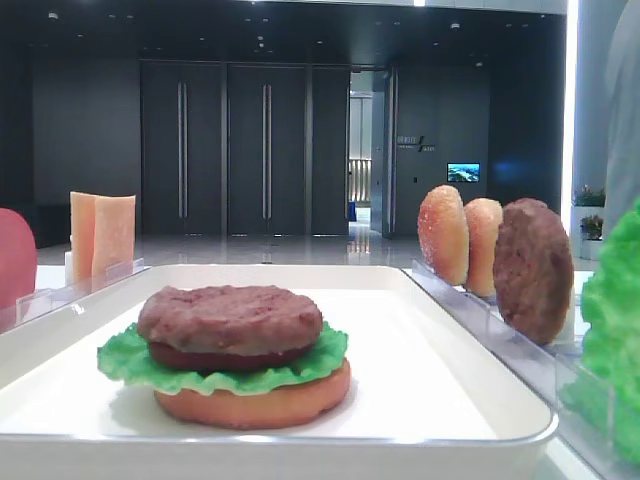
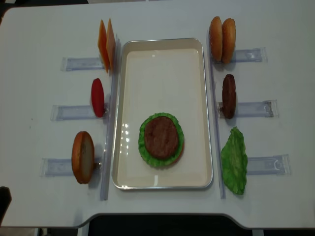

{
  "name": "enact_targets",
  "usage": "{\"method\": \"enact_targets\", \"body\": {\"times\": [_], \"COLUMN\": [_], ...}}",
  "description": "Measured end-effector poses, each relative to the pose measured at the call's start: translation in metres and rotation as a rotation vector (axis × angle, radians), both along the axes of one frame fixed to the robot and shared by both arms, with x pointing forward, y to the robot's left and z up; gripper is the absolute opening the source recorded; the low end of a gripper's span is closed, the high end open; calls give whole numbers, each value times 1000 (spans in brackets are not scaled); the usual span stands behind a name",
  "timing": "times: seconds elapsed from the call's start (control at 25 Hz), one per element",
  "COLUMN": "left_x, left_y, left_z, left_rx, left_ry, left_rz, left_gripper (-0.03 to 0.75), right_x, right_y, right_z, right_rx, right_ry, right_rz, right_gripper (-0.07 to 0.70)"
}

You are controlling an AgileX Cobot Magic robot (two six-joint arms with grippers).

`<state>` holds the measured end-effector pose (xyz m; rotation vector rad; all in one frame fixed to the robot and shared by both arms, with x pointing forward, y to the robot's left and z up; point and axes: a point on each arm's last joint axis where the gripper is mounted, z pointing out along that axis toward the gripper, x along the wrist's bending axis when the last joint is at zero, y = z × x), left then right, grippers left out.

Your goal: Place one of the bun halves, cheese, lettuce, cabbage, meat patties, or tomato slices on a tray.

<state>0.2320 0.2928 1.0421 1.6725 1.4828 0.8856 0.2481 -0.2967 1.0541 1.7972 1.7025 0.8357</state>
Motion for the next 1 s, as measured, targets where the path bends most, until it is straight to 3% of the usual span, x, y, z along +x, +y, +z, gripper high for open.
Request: {"method": "enact_targets", "body": {"times": [0.16, 0.36, 1.0], "left_x": [0, 0, 0], "left_y": [0, 0, 0], "left_z": [0, 0, 0], "left_rx": [0, 0, 0], "left_ry": [0, 0, 0], "left_rz": [0, 0, 0], "left_gripper": [-7, -7, -7], "right_x": [-6, -13, -14], "right_y": [-1, -1, -1], "right_z": [1, 0, -2], "right_rx": [-2, 0, -1], "right_ry": [-123, -182, -184], "right_rz": [-4, -5, -3], "right_gripper": [416, 416, 416]}}
